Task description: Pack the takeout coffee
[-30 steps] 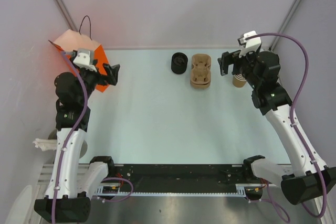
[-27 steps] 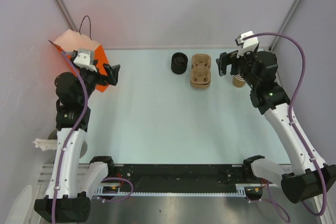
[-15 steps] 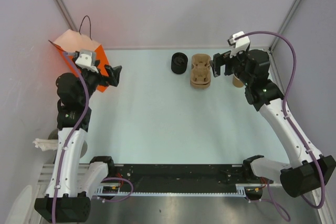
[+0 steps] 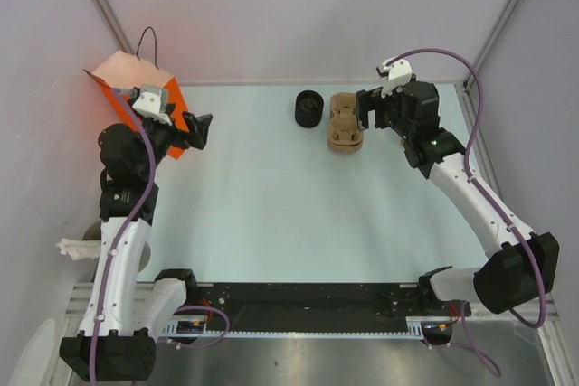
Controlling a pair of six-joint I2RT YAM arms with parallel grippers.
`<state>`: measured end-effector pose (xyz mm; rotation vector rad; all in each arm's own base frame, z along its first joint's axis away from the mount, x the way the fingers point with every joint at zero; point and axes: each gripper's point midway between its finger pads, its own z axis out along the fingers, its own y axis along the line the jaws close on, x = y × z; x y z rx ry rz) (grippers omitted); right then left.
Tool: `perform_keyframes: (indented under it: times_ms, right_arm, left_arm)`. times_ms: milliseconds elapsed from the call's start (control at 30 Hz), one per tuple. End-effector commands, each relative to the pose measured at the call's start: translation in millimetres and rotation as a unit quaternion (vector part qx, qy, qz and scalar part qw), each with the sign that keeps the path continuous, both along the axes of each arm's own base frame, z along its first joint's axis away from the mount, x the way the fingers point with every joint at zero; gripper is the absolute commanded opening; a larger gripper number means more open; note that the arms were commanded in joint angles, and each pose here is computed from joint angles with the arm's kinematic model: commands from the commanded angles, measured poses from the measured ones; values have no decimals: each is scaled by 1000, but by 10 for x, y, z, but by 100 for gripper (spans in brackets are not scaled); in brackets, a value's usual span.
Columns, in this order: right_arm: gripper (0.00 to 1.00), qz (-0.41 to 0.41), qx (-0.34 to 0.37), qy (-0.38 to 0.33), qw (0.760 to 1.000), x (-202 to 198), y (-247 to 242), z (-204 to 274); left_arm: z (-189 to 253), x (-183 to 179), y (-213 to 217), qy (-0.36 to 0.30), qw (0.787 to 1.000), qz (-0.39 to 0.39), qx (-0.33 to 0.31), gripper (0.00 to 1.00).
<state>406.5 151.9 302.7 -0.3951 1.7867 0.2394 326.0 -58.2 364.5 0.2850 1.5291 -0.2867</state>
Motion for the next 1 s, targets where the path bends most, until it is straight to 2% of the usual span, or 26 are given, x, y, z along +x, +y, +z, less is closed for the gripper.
perform_keyframes:
  times_ms: [0,100,200,467,633,800,967]
  right_arm:
    - [98,-101,-20,-47,994,174,-332,260]
    - [98,-140,-47,-45,988,193,-547,225]
    - [99,-158,-59,-28,985,187,-733,147]
    - [98,-174,-60,37,982,228,-1014,-214]
    - [96,-121,-58,39,990,231,-776,-250]
    - [100,-6,-153,-13,988,178,-203,-200]
    - [99,28,-186,-22,982,339,-10,-383]
  left_arm:
    - [167,13,124,-32,999,31,18,99]
    - [196,44,222,-32,997,58,25,99]
    - [188,53,211,-29,998,54,26,99]
    - [133,282,263,-7,997,65,38,100]
    - [250,447,454,-6,991,108,83,99]
    - [201,580,555,-10,981,115,159,99]
    - [-1,727,712,35,973,146,178,100]
